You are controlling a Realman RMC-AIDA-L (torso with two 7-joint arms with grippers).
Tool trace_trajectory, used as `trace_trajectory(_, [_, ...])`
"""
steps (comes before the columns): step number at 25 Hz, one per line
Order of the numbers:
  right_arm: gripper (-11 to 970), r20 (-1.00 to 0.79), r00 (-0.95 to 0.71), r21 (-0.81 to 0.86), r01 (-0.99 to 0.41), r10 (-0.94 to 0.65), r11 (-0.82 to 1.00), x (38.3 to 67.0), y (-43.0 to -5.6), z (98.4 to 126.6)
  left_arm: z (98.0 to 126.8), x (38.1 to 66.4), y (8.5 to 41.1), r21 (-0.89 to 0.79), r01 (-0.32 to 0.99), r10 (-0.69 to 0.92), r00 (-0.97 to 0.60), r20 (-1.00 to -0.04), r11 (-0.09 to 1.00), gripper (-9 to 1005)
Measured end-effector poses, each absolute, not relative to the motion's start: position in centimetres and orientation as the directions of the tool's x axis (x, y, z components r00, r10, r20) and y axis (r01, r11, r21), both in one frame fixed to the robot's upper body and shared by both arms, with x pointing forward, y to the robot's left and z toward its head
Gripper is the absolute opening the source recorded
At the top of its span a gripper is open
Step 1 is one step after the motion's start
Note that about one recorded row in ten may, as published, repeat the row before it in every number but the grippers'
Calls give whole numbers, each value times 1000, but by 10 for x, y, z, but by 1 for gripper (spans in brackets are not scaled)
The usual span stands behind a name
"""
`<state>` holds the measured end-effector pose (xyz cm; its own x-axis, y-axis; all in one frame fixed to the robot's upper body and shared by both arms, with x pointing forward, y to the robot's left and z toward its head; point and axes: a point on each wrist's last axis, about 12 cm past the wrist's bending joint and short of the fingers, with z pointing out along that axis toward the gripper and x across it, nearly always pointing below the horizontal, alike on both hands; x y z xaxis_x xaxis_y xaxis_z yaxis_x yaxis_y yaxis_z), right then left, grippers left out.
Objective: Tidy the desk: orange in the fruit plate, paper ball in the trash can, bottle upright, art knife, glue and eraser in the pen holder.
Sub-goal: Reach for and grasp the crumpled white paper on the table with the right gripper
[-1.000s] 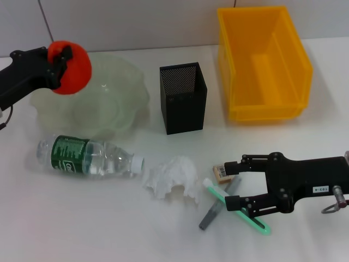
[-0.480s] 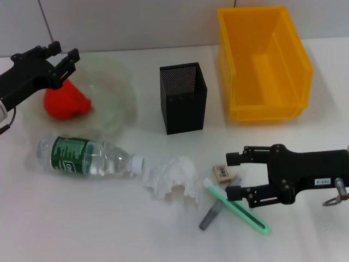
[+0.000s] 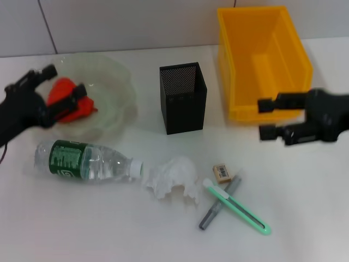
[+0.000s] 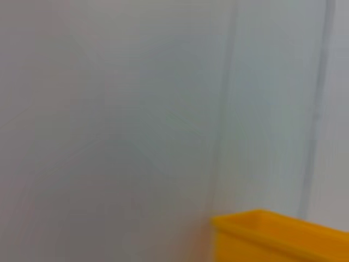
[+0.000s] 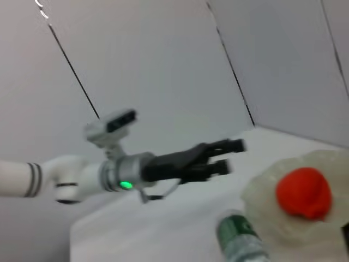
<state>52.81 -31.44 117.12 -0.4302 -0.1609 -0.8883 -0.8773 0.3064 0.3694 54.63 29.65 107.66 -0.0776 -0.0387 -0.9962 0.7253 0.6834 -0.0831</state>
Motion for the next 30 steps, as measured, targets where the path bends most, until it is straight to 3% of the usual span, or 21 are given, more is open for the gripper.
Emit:
trace_trajectory(2, [839,-845,-460,366,-869,-272,332,539,-310,1204,1077,546,297,-83,725,-39,-78,-996,683,781])
trace_trajectory(5, [839,-798,-478,358,-866,-366,350,546,-300,1225,1075,534,299,-87,748,-46,-75,-996,658,825])
trace_trajectory(6, [838,-775,-486,354,-863,-403,359,549,-294,1232,1066,502,307,-92,791,-34,-90,-995,605,840])
trace_trajectory(11, [835,-629,-471,288,-880,-618,378,561,-248,1253,1062,494,307,-94,803,-21,-102,-995,589,869])
trace_trajectory(12, [834,-604,-469,281,-882,-645,378,562,-240,1253,1053,476,305,-99,837,28,-135,-990,539,869])
trace_trajectory(14, [833,-560,-468,268,-883,-684,385,565,-224,1252,1049,468,303,-108,848,48,-155,-987,519,869])
trace_trajectory(22, [827,-439,-486,197,-873,-756,447,573,-172,1231,1042,465,304,-123,848,78,-190,-979,516,869])
trace_trajectory(30, [820,-367,-498,175,-867,-786,467,579,-142,1191,1040,466,299,-125,867,112,-202,-973,483,869])
